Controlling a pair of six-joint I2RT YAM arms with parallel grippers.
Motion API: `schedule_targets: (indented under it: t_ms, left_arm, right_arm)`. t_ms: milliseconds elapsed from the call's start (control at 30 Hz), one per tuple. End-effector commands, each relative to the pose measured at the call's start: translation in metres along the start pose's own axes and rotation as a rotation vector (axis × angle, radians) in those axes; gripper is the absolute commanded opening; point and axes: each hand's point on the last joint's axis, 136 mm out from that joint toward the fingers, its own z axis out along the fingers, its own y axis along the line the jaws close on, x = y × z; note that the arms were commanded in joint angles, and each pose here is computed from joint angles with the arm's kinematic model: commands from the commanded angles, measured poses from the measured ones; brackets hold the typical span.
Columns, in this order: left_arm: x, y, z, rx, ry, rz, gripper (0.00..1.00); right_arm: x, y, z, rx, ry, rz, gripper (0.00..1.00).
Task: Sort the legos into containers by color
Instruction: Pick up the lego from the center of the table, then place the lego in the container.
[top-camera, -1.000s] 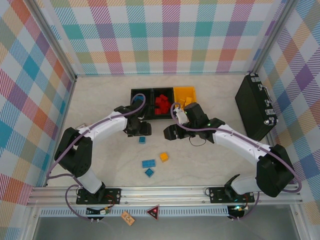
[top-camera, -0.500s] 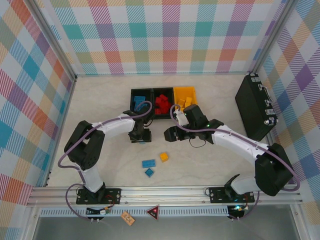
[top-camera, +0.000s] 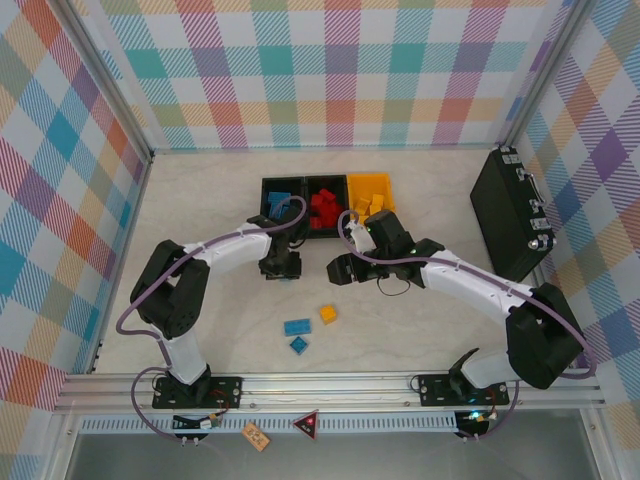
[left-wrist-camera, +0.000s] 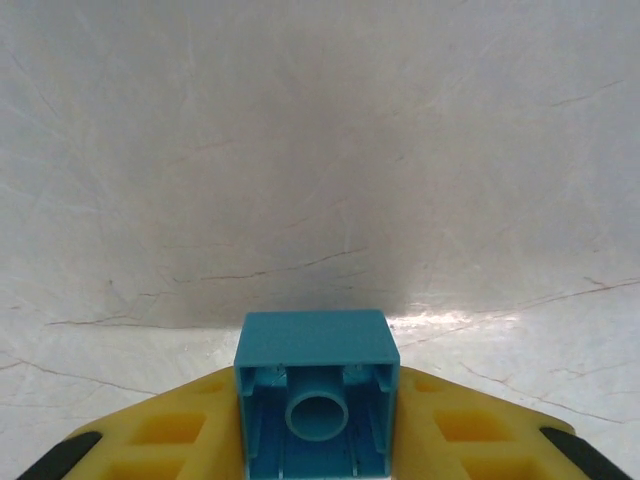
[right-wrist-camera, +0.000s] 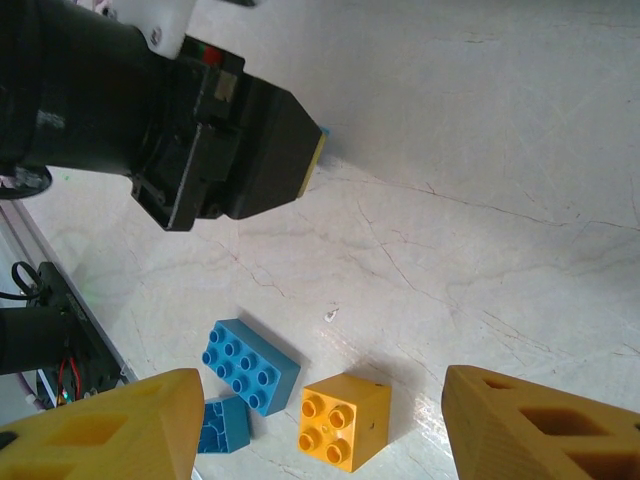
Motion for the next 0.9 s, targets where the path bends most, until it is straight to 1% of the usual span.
schedule_targets:
  t_ms: [0,200,400,633,767,867]
  left_arm:
    - [-0.018,0.000,-0.029,-0.004,-0.056,0.032,0.35]
    - [-0.054,-0.002,-0.053,0.032,-0.119,0.025,0.35]
    - [-0.093,-0.004,-0.065,0.074,-0.162,-0.006,0.35]
    - [-0.131,0.008,-0.059,0.066,-0.204,-0.084,0.35]
    - [-0.153,0.007,-0.055,0.087,-0.223,-0.122,0.35]
    - [-0.168,0.006,-0.051,0.073,-0.236,-0.129,0.35]
  right_arm:
    - [-0.007,0.008,-0.001,-0.024,-0.017,-0.004,0.65]
    - [-0.022,0.009,-0.007,0.003,-0.055,0.028,0.65]
    - [-0.031,0.009,-0.007,0.012,-0.079,0.035,0.65]
    - [-0.033,0.001,-0.006,0.055,-0.082,0.062,0.65]
    - [-0.034,0.000,-0.004,0.056,-0.086,0.075,0.65]
    - [-0.034,-0.001,-0.005,0.062,-0.091,0.081,0.65]
